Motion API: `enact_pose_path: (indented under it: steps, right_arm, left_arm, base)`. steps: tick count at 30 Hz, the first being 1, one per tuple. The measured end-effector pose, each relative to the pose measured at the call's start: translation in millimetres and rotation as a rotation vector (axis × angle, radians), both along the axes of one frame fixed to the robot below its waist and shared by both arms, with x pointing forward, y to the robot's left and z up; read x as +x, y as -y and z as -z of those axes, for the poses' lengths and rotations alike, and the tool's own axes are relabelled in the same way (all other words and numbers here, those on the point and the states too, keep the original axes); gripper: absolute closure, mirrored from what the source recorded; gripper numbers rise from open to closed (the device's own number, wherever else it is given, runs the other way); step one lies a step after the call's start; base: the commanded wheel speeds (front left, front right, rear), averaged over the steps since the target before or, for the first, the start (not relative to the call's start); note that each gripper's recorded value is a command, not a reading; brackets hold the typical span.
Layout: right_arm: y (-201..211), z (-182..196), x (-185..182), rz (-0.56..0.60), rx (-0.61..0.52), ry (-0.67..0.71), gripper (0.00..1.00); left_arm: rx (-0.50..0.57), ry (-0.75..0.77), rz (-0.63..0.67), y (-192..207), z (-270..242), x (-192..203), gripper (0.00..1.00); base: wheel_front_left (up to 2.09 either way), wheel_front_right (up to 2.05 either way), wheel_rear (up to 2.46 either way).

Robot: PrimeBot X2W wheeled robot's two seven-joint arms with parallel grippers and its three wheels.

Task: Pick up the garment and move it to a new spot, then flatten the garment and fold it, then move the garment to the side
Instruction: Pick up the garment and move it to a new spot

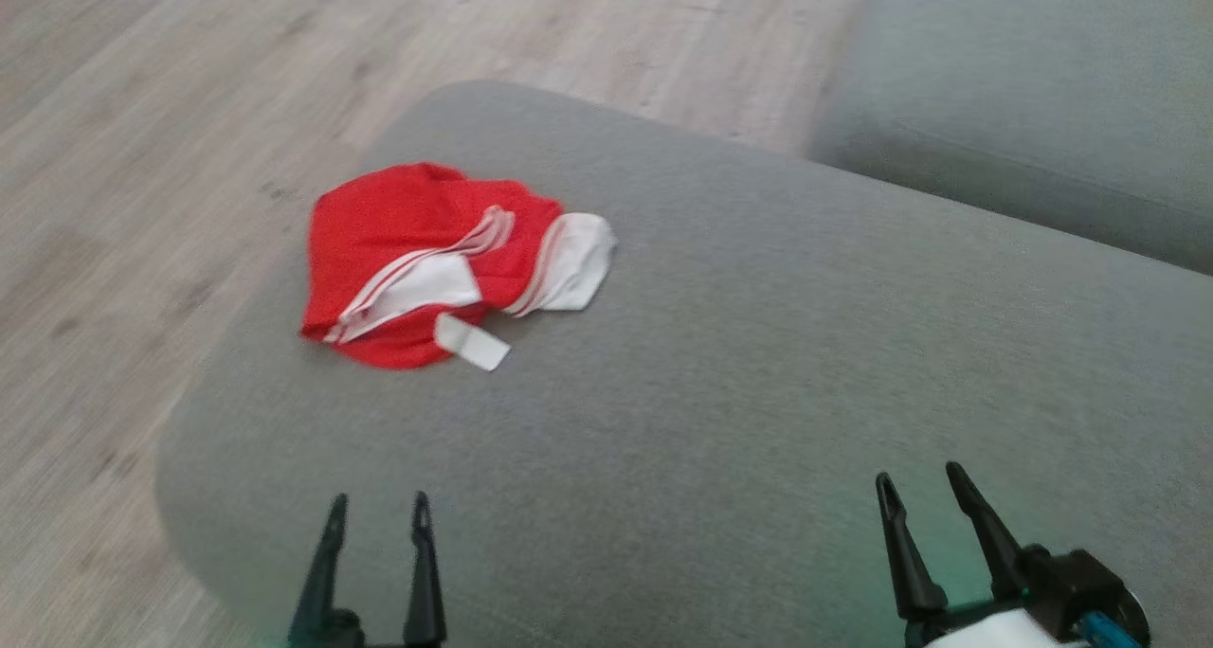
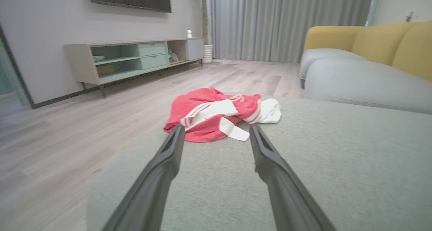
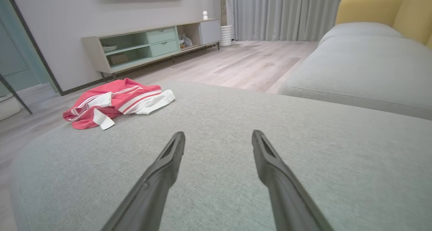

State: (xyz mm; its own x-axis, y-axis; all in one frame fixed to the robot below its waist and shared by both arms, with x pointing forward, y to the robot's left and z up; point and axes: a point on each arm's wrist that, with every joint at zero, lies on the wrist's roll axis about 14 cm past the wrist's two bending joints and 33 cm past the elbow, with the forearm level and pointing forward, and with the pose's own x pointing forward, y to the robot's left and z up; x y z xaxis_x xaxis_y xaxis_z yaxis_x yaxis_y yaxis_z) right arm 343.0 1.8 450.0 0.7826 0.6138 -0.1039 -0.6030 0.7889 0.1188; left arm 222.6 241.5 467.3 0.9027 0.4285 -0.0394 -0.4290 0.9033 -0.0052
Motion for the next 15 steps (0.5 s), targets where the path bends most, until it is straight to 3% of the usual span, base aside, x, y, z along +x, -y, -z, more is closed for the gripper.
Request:
enact_pose_path:
  steps: [9,15]
  right_arm:
    - [-18,22,23,-0.118,-0.047,-0.021,0.0]
    - [-1,44,56,-0.147,-0.113,-0.006,0.0]
  left_arm:
    - [0.024,-0.007,-0.151,-35,-12,-1,0.0]
    - [0.087,0.08,-0.141,-65,-49,65,0.0]
  base:
    - [0.0,0.0,0.0]
    - [0.0,0.0,0.0]
